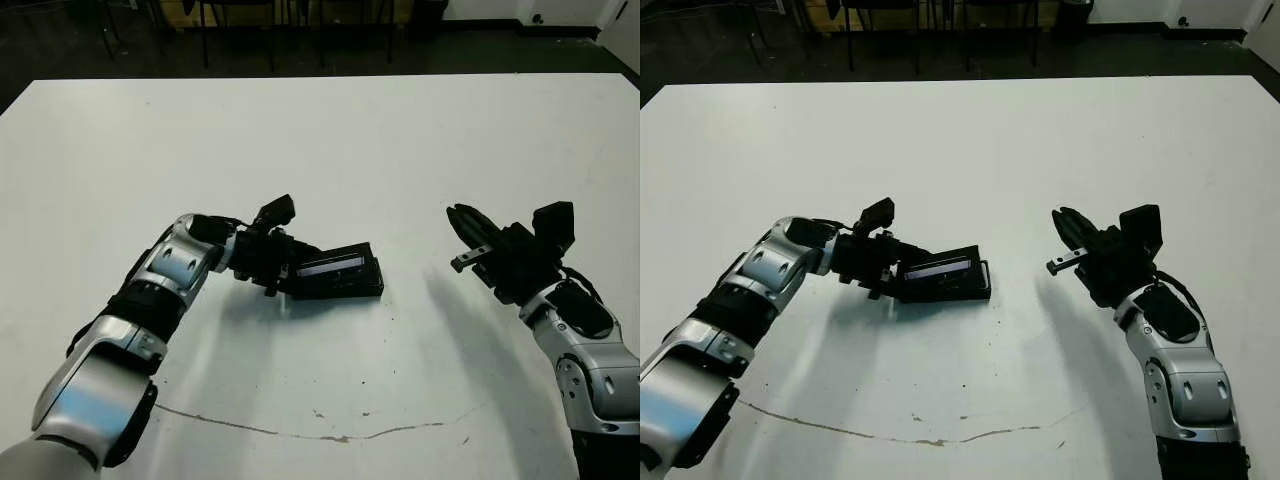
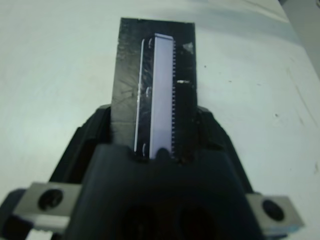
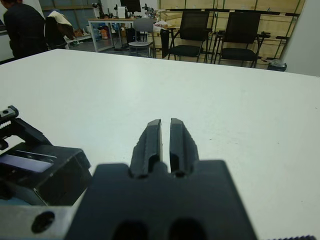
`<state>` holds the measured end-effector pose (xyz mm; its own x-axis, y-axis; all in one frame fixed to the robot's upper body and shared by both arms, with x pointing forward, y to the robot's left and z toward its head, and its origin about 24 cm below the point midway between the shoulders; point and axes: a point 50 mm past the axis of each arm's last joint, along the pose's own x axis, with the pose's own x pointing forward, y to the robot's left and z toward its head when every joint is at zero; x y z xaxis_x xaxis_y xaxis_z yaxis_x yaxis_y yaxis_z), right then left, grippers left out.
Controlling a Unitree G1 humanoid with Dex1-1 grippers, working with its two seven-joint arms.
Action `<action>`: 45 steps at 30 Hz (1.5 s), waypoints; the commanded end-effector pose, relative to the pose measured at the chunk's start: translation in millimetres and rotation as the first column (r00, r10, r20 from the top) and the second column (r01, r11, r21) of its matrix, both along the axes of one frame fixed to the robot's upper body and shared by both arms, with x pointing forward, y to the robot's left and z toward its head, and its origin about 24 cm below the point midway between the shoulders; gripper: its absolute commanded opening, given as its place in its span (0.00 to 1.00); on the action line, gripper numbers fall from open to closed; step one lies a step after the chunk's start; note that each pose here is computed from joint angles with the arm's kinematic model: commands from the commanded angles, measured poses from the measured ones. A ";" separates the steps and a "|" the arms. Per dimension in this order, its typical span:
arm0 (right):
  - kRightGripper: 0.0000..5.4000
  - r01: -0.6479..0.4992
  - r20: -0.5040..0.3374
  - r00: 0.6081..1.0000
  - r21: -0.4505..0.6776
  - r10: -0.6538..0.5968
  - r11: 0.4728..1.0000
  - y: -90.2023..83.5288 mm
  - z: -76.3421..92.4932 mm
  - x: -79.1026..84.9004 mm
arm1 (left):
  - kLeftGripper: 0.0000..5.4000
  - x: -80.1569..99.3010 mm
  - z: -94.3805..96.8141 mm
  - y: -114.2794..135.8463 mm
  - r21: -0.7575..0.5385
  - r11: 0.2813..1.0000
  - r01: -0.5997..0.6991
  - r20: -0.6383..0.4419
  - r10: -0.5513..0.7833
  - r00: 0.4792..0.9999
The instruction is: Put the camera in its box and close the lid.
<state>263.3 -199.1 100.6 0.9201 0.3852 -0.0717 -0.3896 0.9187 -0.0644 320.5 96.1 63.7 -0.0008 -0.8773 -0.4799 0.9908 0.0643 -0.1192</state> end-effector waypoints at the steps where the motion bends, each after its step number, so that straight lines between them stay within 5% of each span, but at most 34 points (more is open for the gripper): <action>1: 0.00 0.008 -0.019 1.000 -0.010 -0.008 1.000 -3.7 -2.6 -0.1 | 0.51 -13.8 -30.7 -14.3 0.061 0.998 0.034 -0.089 -0.029 0.996; 15: 0.00 0.021 -0.014 1.000 -0.041 -0.021 0.999 -3.6 -2.0 -1.1 | 0.51 -13.3 -34.6 -41.1 0.146 0.978 0.149 0.001 -0.150 0.989; 22: 0.00 0.034 -0.020 0.999 -0.045 -0.035 0.998 -4.2 -1.5 -2.5 | 0.51 -14.8 -35.7 -30.4 0.159 0.977 0.141 0.024 -0.147 0.989; 37: 0.00 0.020 -0.021 1.000 -0.021 -0.020 1.000 -6.2 -4.0 -3.0 | 1.00 -13.4 -27.7 22.4 0.090 0.996 -0.028 0.085 0.020 0.996; 45: 0.00 0.027 -0.022 0.999 -0.021 -0.028 0.999 -7.6 -5.4 -2.8 | 1.00 -19.1 -22.6 69.7 0.081 0.983 -0.165 0.076 0.159 0.984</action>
<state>261.9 -203.0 100.1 0.9241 0.3740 -0.0790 -0.3799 0.9215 -0.0814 311.0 146.1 56.5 0.1650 -0.8591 -0.4844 0.9834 0.1806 0.0147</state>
